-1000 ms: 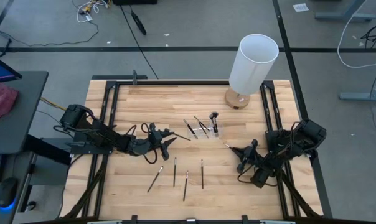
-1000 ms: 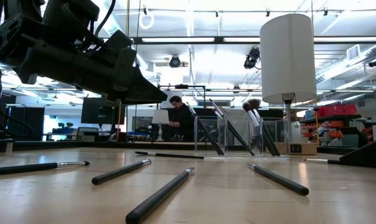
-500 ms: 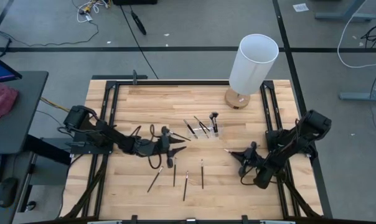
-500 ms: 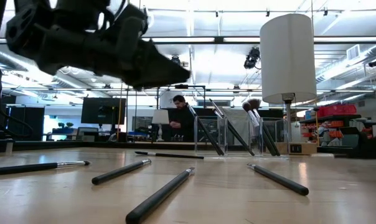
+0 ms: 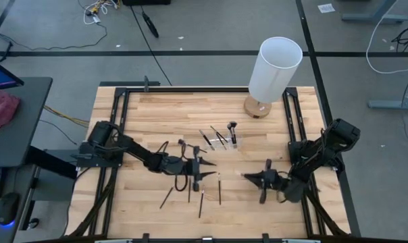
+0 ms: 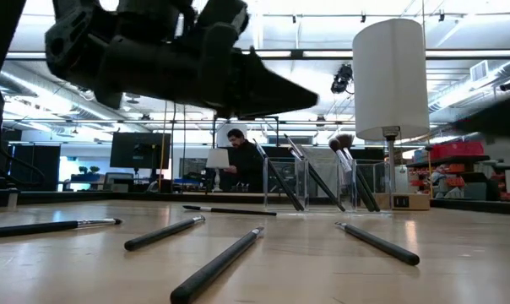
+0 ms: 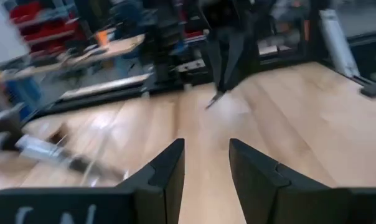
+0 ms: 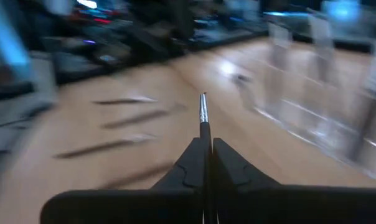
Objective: Pick & Place Makeup Supplies
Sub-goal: Put the black makeup brush into the transparent organizer
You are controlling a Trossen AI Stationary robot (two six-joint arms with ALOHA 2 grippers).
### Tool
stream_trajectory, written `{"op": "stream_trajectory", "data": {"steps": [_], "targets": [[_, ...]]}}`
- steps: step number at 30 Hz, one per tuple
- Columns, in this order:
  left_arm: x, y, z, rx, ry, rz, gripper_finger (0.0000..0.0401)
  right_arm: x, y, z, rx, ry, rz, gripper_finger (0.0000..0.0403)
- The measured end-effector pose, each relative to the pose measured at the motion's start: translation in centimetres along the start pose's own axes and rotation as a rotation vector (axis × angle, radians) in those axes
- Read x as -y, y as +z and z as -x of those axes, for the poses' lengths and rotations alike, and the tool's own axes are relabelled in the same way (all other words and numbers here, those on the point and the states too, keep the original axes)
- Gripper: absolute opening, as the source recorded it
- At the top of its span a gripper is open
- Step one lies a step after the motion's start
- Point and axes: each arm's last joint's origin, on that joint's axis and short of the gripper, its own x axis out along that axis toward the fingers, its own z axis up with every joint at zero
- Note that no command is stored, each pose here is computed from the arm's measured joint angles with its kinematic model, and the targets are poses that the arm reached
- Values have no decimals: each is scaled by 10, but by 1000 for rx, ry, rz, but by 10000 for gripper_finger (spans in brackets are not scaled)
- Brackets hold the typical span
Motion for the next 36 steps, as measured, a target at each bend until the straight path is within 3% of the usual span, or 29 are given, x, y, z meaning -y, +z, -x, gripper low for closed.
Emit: {"op": "stream_trajectory", "data": {"steps": [5,10,15,19,29,36], "targets": [[7,12,-13,64,-109,-107,138,-17,31,0,120,302,26,6],[14,36,-22,153,-136,-155,189,-19,50,-7,245,511,40,6],[22,63,-31,220,-144,-148,242,-12,55,-22,261,539,60,6],[25,74,-36,222,-134,-143,254,-8,58,-29,273,543,80,7],[30,79,-34,288,-252,-131,225,-13,72,-45,349,584,122,9],[30,86,-32,359,-241,-101,195,-13,76,-50,364,568,125,10]]}}
